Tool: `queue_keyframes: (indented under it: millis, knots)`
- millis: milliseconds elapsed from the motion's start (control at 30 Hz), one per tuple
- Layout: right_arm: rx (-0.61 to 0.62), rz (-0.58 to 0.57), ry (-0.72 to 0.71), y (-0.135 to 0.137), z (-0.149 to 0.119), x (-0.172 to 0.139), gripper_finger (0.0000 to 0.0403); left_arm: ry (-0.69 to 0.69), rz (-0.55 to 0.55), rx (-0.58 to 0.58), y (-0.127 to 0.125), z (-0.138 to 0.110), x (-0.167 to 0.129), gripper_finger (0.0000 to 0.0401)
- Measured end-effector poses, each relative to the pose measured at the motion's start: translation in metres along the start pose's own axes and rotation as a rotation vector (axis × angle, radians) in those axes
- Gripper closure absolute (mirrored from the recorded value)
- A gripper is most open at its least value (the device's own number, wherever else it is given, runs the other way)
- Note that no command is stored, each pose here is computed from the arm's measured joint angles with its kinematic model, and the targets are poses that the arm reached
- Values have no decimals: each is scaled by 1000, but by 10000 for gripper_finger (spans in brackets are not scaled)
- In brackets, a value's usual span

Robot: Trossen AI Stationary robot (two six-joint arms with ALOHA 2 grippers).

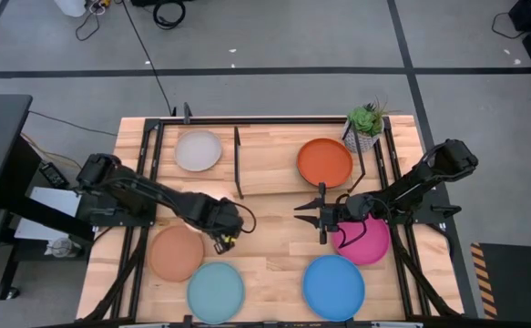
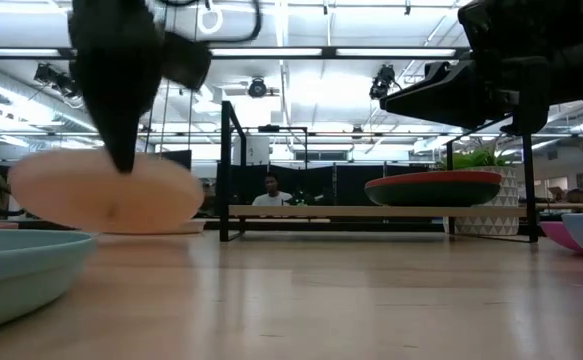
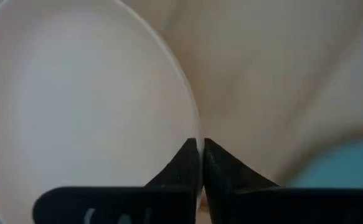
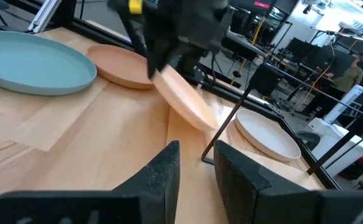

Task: Place and stack plates onto a shelf
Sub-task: Put the light pink plate on the shelf

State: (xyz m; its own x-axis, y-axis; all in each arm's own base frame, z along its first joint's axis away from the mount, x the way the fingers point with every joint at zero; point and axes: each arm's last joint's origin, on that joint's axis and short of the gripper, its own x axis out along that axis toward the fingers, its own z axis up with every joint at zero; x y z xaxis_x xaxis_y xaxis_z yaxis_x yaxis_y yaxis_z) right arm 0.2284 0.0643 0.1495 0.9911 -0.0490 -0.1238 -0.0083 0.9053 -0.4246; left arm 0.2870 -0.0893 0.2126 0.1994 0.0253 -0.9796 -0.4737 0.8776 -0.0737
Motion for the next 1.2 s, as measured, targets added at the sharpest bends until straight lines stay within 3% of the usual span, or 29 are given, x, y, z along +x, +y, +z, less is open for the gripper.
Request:
queue_keyframes:
  millis: [300, 633, 933, 1200]
  knots:
    - [8, 1, 5, 0, 0, 0, 298, 2, -260, 54, -24, 19, -40, 386]
    - [29, 3, 8, 0, -1, 0, 298, -220, -418, 189, -34, 44, -52, 384]
    - [78, 11, 30, 1, -3, 0, 298, -402, -387, 270, -25, 67, -56, 384]
    - [125, 23, 63, 3, -6, 0, 298, -549, -219, 321, -11, 83, -57, 384]
